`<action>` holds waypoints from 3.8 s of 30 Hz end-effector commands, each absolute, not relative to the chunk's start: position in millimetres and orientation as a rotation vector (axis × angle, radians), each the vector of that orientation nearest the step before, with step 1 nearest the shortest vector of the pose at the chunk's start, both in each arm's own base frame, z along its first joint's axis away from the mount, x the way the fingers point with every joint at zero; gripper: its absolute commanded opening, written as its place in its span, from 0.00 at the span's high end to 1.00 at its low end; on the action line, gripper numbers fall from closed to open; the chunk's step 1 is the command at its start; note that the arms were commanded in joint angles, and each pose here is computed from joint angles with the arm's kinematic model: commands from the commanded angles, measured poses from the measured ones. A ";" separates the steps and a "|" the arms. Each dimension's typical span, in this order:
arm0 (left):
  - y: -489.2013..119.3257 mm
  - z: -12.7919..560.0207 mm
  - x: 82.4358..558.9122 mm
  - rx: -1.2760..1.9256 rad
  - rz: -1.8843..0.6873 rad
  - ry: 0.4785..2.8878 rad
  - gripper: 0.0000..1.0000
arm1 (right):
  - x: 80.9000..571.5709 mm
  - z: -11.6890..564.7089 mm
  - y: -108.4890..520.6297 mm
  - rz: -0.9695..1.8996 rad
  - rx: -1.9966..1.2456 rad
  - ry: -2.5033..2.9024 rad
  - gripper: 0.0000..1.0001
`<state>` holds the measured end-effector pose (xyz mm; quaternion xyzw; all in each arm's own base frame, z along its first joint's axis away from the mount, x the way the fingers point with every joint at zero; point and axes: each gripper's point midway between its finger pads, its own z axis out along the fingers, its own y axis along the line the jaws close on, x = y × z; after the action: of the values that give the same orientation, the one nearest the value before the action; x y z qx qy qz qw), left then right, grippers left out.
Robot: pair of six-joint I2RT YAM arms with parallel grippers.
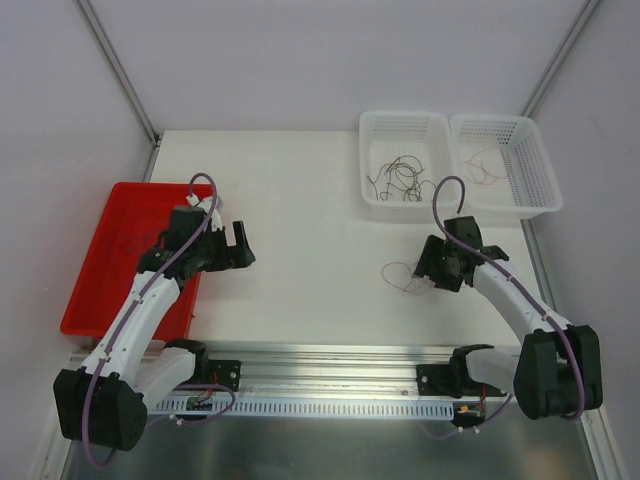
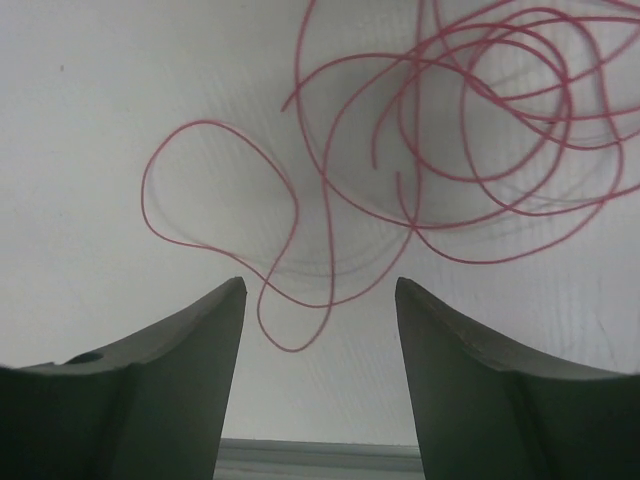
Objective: Untangle the cables
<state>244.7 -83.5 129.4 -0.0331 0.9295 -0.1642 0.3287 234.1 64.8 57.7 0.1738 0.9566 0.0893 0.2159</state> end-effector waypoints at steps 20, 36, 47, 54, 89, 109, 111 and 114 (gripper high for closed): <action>-85.9 136.6 249.6 -0.045 -0.439 2.388 0.01 | 219.5 228.2 272.8 0.503 -0.452 2.405 0.99; -94.8 133.5 246.4 -0.031 -0.503 2.405 0.01 | 208.3 278.2 255.7 0.481 -0.523 2.232 0.99; -147.9 119.2 229.3 -0.079 -0.574 2.493 0.01 | 195.8 184.8 261.9 0.507 -0.514 2.400 0.99; -192.3 102.2 232.3 -0.144 -0.496 2.553 0.03 | 194.7 189.0 256.9 0.511 -0.504 2.372 0.99; -152.6 50.4 264.4 -0.137 0.132 2.612 1.00 | 185.5 347.9 56.1 0.082 -0.110 1.955 0.99; -103.8 54.1 252.8 -0.321 0.110 2.658 0.93 | 190.0 349.7 35.0 -0.044 -0.058 1.926 0.99; -105.5 62.1 252.5 -0.314 0.074 2.639 0.90 | 198.5 315.7 39.3 -0.116 -0.075 2.004 0.99; -109.2 68.4 247.8 -0.302 0.011 2.633 0.87 | 208.0 264.0 38.6 -0.183 -0.001 2.132 0.99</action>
<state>255.1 -105.9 59.1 -0.1199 0.9622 0.0302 0.2425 197.9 37.0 307.4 -0.0198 0.8451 -0.0465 0.5322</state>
